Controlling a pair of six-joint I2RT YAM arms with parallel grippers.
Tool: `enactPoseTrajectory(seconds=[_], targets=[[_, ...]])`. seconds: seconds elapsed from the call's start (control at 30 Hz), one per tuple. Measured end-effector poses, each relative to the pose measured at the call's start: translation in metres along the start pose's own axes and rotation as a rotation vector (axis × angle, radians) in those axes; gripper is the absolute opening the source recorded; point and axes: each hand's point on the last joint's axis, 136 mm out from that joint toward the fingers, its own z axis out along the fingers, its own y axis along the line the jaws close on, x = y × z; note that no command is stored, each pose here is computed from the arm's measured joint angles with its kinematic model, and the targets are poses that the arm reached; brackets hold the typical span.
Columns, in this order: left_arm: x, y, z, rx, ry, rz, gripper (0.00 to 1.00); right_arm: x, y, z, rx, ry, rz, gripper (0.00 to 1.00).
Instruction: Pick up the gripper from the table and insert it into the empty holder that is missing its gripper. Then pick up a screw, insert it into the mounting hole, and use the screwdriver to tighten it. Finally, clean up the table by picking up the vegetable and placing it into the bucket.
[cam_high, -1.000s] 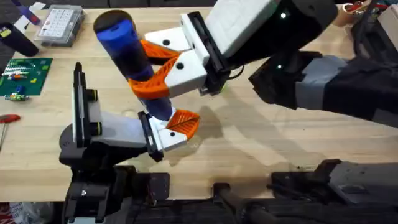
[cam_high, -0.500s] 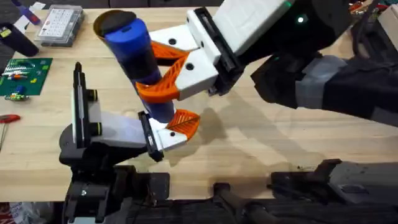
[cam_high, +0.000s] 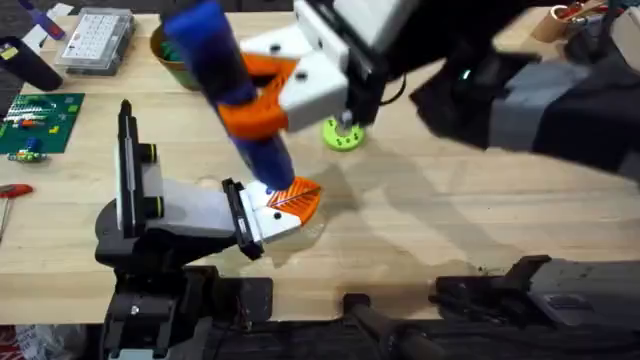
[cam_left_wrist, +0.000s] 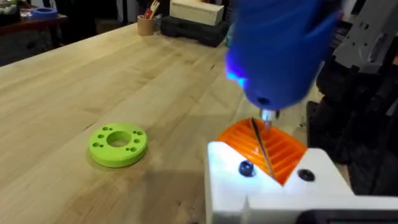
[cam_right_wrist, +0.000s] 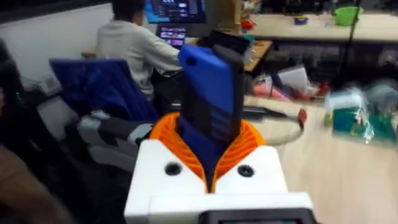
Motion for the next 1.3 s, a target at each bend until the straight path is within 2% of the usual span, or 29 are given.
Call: enactPoseTrajectory(seconds=[0.2,0.4,0.53,0.67,0.8,0.97,1.13,1.3], targets=[[0.0,0.0,0.0,-0.001,0.0,0.0,0.004,-0.011,-0.037,-0.023,0.129,0.075,0.155,0.015],[0.0,0.0,0.0,0.0,0.0,0.0,0.004,-0.016,-0.07,-0.058,0.405,0.207,0.217,0.014],[0.0,0.0,0.0,0.0,0.0,0.0,0.004,-0.005,-0.084,-0.092,0.608,0.375,0.178,0.014],[0.0,0.0,0.0,0.0,0.0,0.0,0.004,0.011,-0.1,-0.136,0.801,0.573,0.085,0.014],[0.0,0.0,0.0,0.0,0.0,0.001,0.004,0.034,-0.103,-0.182,0.91,0.798,0.022,0.014],[0.0,0.001,0.0,-0.005,-0.001,0.007,0.004,0.063,-0.094,-0.235,0.928,1.086,-0.023,0.014],[-0.001,0.004,0.0,-0.026,-0.003,0.033,0.004,0.122,-0.082,-0.287,0.776,1.374,0.061,0.014],[-0.003,0.014,-0.001,-0.084,-0.008,0.051,0.004,0.17,-0.099,-0.328,0.675,1.502,0.085,0.014]])
